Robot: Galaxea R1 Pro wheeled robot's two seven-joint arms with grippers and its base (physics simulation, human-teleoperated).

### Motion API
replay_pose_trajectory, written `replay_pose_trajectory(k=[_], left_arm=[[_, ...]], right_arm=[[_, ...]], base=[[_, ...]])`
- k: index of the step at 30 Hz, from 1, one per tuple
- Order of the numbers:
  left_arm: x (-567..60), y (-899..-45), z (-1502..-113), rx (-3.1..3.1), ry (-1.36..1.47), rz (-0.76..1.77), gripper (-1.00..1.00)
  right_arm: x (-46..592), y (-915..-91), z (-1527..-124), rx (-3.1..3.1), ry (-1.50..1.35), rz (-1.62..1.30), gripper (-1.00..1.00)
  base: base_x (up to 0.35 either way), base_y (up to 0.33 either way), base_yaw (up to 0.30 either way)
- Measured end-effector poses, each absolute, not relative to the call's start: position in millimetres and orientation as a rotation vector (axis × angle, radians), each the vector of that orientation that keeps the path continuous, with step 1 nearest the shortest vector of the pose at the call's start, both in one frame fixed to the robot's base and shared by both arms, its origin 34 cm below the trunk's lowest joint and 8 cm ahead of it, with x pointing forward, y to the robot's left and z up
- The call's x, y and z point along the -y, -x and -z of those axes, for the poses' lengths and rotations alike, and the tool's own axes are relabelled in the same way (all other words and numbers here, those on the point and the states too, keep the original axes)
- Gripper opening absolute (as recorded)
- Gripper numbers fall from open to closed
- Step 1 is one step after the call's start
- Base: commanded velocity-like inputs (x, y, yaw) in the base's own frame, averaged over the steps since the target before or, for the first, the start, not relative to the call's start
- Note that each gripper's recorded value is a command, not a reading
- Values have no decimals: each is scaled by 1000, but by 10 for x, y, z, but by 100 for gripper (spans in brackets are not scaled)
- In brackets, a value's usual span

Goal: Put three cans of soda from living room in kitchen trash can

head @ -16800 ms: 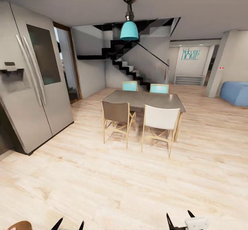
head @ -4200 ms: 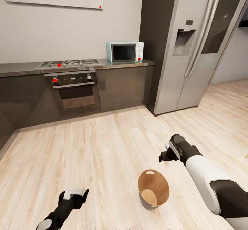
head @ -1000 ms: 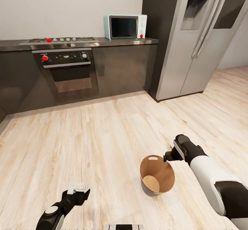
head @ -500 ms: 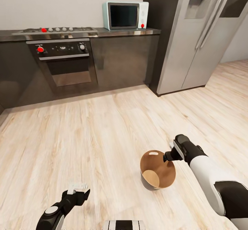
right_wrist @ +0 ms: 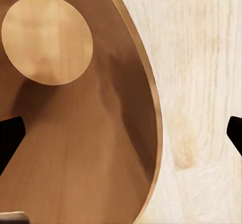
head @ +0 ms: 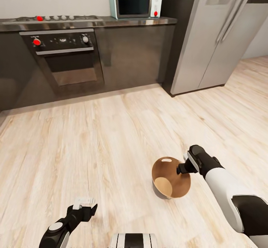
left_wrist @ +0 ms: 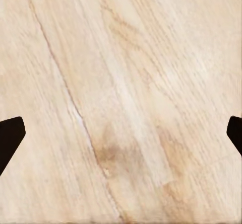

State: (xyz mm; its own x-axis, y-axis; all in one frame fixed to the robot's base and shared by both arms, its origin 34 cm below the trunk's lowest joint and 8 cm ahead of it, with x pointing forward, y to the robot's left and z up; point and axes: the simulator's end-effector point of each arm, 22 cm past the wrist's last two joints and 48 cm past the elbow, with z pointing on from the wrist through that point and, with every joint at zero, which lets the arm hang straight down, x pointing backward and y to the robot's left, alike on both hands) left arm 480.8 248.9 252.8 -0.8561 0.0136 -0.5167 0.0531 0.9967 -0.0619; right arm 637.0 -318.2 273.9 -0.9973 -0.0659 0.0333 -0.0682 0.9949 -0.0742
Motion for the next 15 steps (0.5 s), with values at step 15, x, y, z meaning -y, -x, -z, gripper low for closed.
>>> replay_pose_trajectory(k=[15], left_arm=[[-2488, -4737, -2407, -2624, -47, 101, 100]], right_arm=[[3192, -6288, -2552, 3074, -105, -116, 100]], base=[[0, 0, 0]])
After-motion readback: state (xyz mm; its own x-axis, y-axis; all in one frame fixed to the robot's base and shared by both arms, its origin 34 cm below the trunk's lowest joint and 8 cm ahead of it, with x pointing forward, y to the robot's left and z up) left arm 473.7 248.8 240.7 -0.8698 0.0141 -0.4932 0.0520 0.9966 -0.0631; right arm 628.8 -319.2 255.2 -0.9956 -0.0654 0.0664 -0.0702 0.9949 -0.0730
